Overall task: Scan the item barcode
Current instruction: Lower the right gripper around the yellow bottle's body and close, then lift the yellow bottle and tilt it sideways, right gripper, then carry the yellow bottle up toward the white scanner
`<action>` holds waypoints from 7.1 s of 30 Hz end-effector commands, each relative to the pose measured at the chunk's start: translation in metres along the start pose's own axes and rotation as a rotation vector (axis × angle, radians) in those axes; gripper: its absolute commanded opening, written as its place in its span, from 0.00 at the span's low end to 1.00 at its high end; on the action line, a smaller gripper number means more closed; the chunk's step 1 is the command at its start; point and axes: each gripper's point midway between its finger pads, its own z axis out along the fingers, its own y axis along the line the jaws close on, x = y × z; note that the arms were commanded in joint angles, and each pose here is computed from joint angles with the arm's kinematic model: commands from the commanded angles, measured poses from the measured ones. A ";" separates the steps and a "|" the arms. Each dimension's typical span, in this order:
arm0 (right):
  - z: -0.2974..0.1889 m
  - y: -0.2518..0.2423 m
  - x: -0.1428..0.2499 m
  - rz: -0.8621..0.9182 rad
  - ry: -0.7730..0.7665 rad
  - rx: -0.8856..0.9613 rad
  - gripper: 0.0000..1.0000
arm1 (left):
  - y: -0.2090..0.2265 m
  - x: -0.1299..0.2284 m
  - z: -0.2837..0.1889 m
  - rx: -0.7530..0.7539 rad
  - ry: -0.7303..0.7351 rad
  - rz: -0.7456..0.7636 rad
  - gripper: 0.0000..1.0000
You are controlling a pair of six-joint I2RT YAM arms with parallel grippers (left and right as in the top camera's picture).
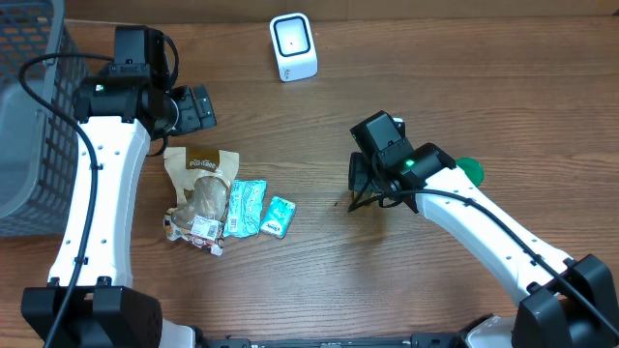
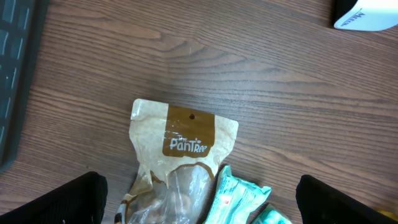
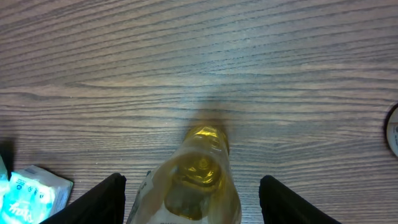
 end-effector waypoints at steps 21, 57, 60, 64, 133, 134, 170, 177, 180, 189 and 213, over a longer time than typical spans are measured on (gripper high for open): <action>0.003 0.000 -0.002 0.002 -0.022 0.005 0.65 | 0.001 -0.006 -0.005 -0.003 -0.024 0.012 1.00; -0.096 -0.004 -0.011 0.018 -0.086 -0.161 0.22 | 0.001 -0.006 -0.005 -0.003 -0.024 0.012 1.00; -0.126 0.006 -0.009 -0.008 -0.089 -0.334 0.21 | 0.001 -0.006 -0.005 -0.003 -0.024 0.012 1.00; -0.163 0.019 -0.002 -0.068 -0.076 -0.585 0.21 | 0.001 -0.006 -0.005 -0.003 -0.024 0.012 1.00; -0.260 0.057 0.038 -0.249 0.099 -1.323 0.24 | 0.001 -0.006 -0.005 -0.003 -0.024 0.012 1.00; -0.260 0.057 0.038 -0.249 0.099 -1.323 0.24 | 0.001 -0.006 -0.005 -0.003 -0.024 0.012 1.00; -0.179 0.025 0.018 -0.154 0.062 -0.862 0.20 | 0.001 -0.006 -0.005 -0.003 -0.024 0.012 1.00; -0.136 0.003 0.015 -0.053 0.134 -0.653 0.15 | 0.001 -0.006 -0.005 -0.003 -0.024 0.012 1.00; -0.125 0.002 0.015 -0.060 0.145 -0.606 0.14 | 0.001 -0.006 -0.005 -0.003 -0.024 0.012 1.00; -0.139 0.031 -0.001 -0.101 0.065 -0.548 0.11 | 0.001 -0.006 -0.005 -0.003 -0.024 0.012 1.00; -0.189 0.058 -0.087 -0.245 0.009 -0.348 0.11 | 0.001 -0.006 -0.005 -0.003 -0.024 0.012 0.99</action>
